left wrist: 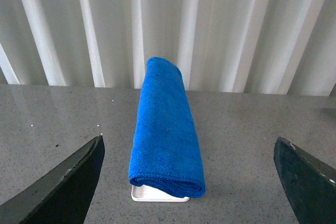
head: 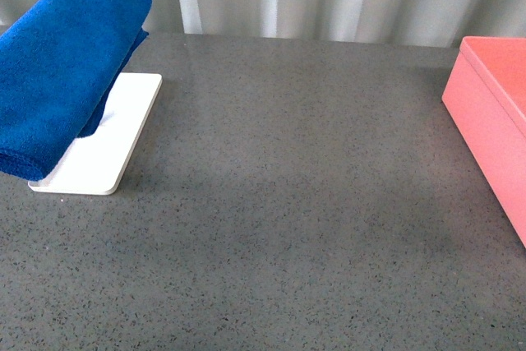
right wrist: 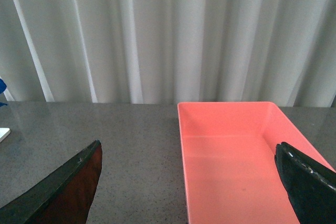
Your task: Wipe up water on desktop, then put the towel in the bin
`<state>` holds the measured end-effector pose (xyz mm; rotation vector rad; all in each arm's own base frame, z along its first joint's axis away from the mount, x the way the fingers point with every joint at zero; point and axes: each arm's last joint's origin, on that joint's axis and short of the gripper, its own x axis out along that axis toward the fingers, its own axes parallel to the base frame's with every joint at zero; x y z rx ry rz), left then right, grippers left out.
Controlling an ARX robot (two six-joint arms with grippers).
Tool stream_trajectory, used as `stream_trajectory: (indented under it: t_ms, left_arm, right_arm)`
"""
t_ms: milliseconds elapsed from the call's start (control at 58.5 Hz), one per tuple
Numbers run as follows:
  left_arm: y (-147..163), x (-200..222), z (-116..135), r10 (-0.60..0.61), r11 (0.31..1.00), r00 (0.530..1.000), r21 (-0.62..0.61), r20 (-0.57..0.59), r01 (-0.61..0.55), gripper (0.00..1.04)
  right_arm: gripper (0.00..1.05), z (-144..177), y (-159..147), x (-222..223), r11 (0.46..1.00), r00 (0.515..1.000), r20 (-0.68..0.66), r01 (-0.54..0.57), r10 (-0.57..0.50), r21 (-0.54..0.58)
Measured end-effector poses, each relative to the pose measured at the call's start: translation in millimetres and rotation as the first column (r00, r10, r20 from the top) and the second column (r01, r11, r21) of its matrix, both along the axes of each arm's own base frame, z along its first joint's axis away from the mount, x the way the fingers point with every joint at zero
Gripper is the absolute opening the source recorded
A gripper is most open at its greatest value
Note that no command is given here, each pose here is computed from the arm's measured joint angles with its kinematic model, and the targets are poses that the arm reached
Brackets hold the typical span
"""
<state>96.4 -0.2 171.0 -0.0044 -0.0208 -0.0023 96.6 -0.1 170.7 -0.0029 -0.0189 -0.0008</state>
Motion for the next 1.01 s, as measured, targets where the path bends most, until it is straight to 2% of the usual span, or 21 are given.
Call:
stream_trajectory:
  t_ms: [1008]
  left_arm:
    - [0.0, 0.0, 0.0, 0.000, 1.000, 1.000, 0.000, 0.000, 0.000, 0.98]
  right_arm:
    - [0.98, 0.0, 0.0, 0.0, 1.000, 1.000, 0.000, 0.000, 0.000, 0.000]
